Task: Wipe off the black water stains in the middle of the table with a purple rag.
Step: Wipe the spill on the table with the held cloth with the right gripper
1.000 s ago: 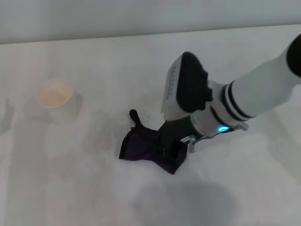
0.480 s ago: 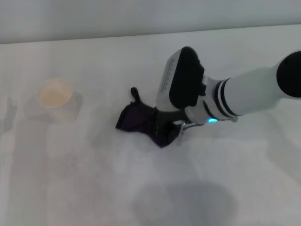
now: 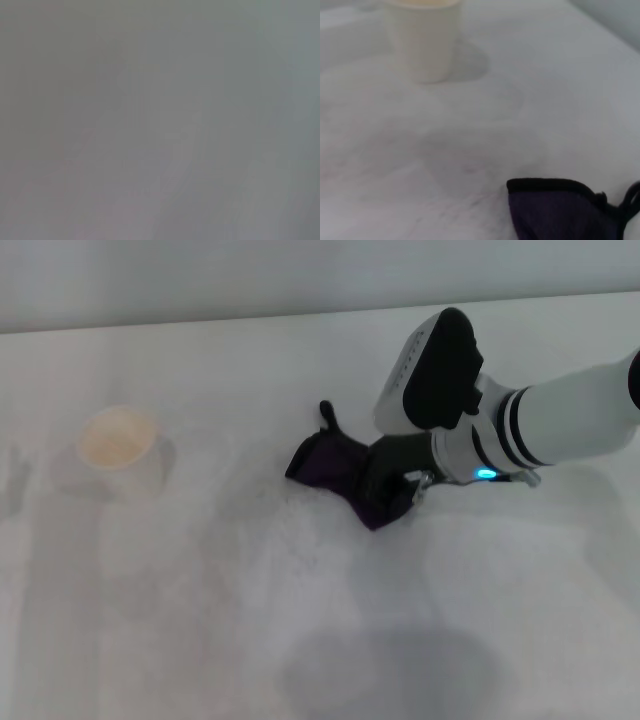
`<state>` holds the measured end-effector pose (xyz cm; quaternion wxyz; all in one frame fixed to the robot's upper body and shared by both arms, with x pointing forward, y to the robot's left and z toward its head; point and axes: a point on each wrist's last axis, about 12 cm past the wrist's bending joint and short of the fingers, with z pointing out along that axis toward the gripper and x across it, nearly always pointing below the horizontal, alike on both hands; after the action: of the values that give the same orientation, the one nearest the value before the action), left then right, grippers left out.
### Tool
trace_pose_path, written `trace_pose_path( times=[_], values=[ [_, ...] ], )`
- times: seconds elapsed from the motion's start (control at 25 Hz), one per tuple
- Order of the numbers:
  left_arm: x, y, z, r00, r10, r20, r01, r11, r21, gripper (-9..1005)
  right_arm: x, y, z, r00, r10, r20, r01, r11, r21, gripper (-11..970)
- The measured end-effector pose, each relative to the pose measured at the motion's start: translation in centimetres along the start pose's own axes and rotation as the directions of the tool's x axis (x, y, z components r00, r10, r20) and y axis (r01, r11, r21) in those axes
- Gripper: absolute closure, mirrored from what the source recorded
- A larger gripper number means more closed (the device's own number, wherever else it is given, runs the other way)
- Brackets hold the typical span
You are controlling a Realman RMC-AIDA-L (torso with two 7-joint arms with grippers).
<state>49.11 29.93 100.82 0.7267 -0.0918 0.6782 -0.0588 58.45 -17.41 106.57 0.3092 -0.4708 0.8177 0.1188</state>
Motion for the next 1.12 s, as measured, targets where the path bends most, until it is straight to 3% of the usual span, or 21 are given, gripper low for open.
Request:
trace_pose_path(
  times=[0.36, 0.68, 0.84, 1.12],
  values=[
    [-0.2, 0.0, 0.0, 1.0, -0.025, 0.018, 0.025, 1.0, 0.005, 104, -1.9, 4.5, 1.0, 0.989, -0.15, 0.006, 0.149, 0.975, -0.167, 866],
    [-0.4, 0.0, 0.0, 0.998, -0.056, 0.03, 0.056, 0.998, 0.011, 103, -2.5, 5.8, 1.5, 0.98, -0.181, 0.085, 0.195, 0.959, -0.207, 869],
    [-0.5, 0.1, -0.1, 0.998, -0.051, 0.041, 0.051, 0.999, 0.011, 103, -1.7, 4.4, 1.5, 0.988, -0.133, 0.073, 0.144, 0.976, -0.163, 868],
    [-0.5, 0.4, -0.2, 0.998, -0.044, 0.042, 0.044, 0.999, 0.004, 103, 1.5, -0.9, -0.8, 0.993, 0.078, 0.087, -0.077, 0.997, -0.02, 866]
  ],
)
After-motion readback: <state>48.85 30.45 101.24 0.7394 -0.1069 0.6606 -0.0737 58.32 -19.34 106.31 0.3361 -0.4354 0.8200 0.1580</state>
